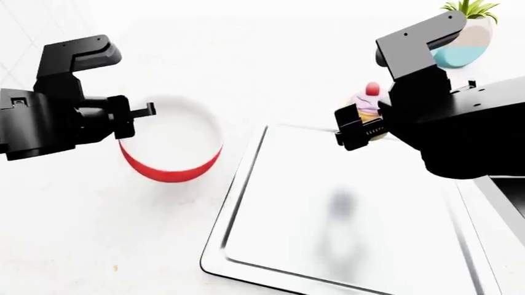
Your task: Move the fresh-baked cupcake off the tray onto the counter, and place the bowl used for mixing into the sink.
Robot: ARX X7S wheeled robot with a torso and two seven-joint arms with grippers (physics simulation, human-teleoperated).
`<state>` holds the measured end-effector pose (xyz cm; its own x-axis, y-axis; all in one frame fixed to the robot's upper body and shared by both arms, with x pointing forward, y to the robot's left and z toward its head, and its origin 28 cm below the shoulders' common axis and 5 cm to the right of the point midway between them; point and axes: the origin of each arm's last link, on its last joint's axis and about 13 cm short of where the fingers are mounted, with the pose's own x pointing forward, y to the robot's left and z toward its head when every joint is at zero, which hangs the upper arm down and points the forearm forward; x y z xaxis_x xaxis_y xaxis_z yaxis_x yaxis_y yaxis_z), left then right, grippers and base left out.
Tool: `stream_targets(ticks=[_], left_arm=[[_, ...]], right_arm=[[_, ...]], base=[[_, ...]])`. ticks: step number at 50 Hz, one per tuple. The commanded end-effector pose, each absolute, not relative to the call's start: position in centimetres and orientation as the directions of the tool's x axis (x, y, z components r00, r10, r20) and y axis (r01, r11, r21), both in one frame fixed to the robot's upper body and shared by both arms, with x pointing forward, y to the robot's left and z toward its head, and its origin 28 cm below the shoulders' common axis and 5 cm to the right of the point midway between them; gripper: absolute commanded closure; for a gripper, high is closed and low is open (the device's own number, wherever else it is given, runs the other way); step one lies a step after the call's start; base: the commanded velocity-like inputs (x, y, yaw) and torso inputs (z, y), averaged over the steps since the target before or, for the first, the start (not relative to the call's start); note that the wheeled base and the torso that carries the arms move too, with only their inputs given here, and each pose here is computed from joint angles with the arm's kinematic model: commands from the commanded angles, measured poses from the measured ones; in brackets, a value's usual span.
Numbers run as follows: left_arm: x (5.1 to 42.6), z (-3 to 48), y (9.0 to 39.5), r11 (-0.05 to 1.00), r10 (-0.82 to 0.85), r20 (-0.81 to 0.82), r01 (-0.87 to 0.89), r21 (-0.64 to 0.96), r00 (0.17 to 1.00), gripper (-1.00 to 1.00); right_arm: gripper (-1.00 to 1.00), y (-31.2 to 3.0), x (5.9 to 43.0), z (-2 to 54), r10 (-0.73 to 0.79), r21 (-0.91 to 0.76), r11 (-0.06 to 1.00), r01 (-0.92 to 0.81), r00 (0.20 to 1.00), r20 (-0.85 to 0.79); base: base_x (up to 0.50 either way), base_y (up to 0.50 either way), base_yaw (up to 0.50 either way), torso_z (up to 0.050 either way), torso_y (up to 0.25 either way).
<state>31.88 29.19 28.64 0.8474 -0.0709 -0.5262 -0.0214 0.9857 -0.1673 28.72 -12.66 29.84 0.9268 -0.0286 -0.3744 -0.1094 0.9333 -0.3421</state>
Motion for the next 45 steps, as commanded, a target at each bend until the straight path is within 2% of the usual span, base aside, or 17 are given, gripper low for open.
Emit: stream_targets(ticks=[1, 16, 32, 45], left_arm=[[31.4, 30.6, 29.4, 0.977, -0.093, -0.467, -0.009, -0.211, 0.879, 1.00], [30.4, 34.2, 29.3, 0.981, -0.100, -0.403, 0.022, -0.195, 0.910, 1.00], [30.2, 34.4, 29.5, 0.981, -0.099, -0.386, 0.025, -0.191, 0.917, 1.00], [30.2, 34.2, 29.4, 0.982, -0.102, -0.384, 0.030, -0.188, 0.918, 1.00]], right_arm=[[1.00, -12.7, 28.8, 29.7, -0.026, -0.347, 0.931, -0.115, 0.926, -0.375], [1.00, -12.7, 28.2, 30.9, -0.041, -0.369, 0.923, -0.108, 0.927, -0.374], [1.00, -12.7, 28.2, 30.9, -0.047, -0.373, 0.922, -0.103, 0.927, -0.372], [1.00, -12.7, 28.2, 30.8, -0.046, -0.374, 0.921, -0.104, 0.927, -0.371]], base=[[0.00, 0.00, 0.00, 0.000, 0.000], [0.00, 0.00, 0.00, 0.000, 0.000], [0.00, 0.00, 0.00, 0.000, 0.001], [-0.48, 0.00, 0.00, 0.000, 0.000]])
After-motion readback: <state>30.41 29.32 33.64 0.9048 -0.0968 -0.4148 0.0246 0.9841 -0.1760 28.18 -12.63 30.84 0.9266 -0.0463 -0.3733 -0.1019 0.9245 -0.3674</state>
